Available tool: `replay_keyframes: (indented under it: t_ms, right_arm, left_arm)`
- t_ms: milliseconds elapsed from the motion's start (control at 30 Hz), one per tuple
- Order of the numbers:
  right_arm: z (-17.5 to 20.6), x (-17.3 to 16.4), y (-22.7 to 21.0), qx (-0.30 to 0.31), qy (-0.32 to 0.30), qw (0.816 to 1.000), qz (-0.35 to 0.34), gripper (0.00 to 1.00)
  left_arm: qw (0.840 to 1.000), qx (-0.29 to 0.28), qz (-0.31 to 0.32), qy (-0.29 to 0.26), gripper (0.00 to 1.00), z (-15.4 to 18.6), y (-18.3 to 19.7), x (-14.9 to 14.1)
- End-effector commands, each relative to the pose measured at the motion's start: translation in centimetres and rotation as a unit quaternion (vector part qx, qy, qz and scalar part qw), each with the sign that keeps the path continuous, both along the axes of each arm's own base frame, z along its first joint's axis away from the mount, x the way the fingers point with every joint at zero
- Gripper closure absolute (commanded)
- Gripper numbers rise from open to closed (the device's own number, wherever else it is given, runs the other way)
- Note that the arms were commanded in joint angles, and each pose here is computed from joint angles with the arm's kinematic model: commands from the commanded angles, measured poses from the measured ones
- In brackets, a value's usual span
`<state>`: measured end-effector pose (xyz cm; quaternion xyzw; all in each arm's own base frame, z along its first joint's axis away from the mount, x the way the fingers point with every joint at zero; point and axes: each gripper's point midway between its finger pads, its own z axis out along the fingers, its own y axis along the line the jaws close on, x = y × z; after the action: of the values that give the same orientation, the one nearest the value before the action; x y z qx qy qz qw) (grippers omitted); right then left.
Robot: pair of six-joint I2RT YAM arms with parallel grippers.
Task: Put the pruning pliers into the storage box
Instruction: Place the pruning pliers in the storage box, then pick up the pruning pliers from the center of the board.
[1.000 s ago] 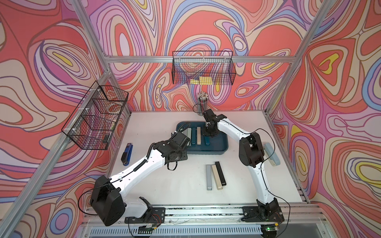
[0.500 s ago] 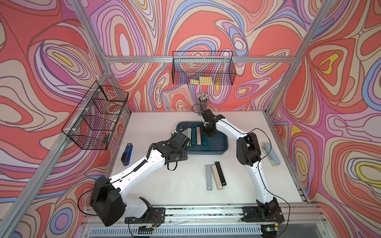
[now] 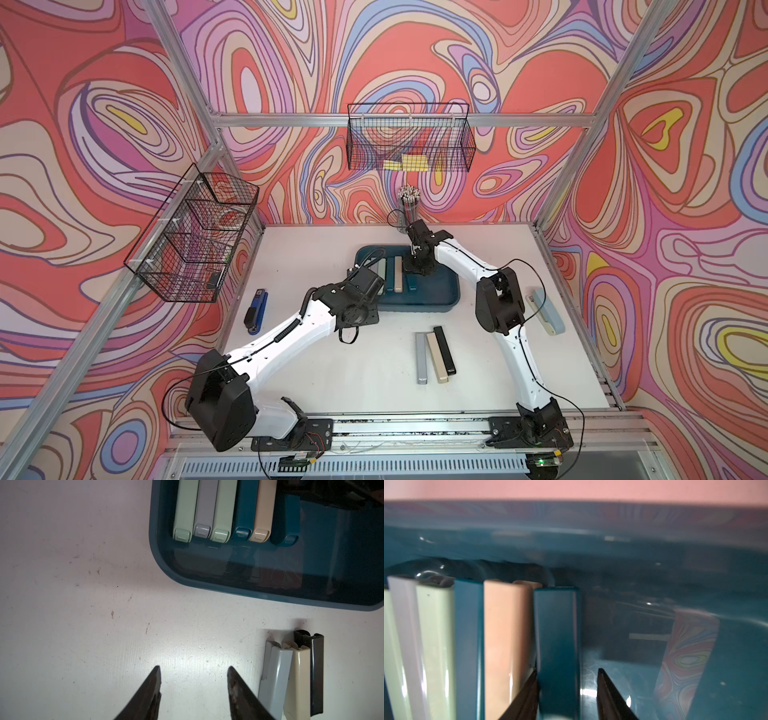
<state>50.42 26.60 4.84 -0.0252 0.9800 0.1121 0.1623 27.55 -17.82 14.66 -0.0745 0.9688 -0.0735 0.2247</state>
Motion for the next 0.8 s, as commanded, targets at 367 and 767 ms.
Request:
replay_keyframes:
  t_ms: [367,767]
  right_arm:
    - [11.3,-3.6,-3.8,-0.019,-0.079,0.997,-0.017,0.53]
    - [10.0,-14.4,-8.8,-0.054,-0.047,0.997,-0.004,0.47]
  left_arm:
    - [0.999,0.020,-0.031,-0.028,0.43,0.5,-0.8,2.5]
    - [0.998,0.003,-0.051,-0.043,0.37,0.9,-3.5,5.4]
